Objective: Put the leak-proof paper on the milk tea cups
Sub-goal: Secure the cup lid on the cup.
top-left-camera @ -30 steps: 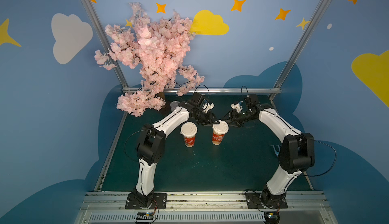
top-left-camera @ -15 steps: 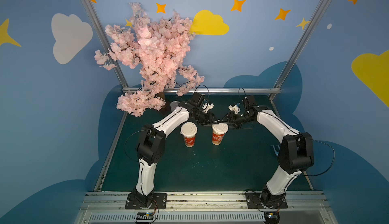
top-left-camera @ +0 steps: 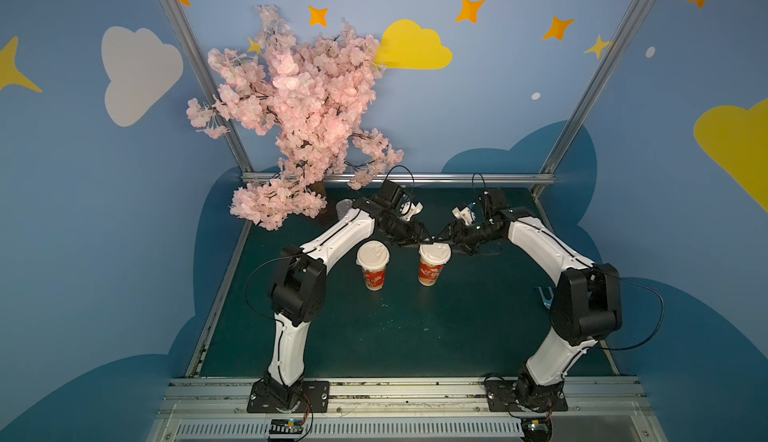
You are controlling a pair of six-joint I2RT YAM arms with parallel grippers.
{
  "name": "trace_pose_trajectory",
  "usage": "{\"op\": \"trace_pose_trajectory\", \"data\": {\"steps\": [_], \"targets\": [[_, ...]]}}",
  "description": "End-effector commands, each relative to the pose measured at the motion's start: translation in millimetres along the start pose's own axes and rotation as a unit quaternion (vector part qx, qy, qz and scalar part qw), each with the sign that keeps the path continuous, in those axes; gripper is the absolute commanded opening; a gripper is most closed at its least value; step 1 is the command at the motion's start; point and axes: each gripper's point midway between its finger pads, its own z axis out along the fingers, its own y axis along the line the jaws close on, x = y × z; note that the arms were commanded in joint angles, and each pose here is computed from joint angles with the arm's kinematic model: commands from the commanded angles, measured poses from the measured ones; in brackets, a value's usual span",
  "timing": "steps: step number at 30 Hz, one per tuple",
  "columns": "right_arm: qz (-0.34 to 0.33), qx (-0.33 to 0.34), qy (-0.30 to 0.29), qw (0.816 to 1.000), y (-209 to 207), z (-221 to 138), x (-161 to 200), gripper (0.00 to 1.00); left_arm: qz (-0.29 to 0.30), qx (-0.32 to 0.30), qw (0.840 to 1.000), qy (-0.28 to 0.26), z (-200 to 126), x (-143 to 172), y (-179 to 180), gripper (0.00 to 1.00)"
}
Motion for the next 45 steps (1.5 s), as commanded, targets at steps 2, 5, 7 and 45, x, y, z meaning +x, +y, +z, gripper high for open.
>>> {"op": "trace_pose_trajectory", "data": {"steps": [2,5,7,45], "targets": [[-0.013,0.012,-0.015,1.0,12.9,-18.0,-0.5,0.64,0.009,-0.004,1.0,-0.001,-4.0,-6.6,-7.7,0.55],[-0.021,0.005,-0.02,1.0,20.7,-23.3,-1.1,0.66,0.016,-0.004,1.0,-0.007,-10.3,-11.0,-14.3,0.57],[-0.025,0.002,-0.022,0.999,24.2,-26.3,-0.9,0.67,0.019,-0.006,1.0,-0.01,-13.8,-12.2,-16.4,0.58],[-0.008,0.036,-0.009,0.999,-14.4,-13.8,11.9,0.26,0.009,-0.058,0.998,0.017,-10.6,10.6,13.0,0.32]]}}
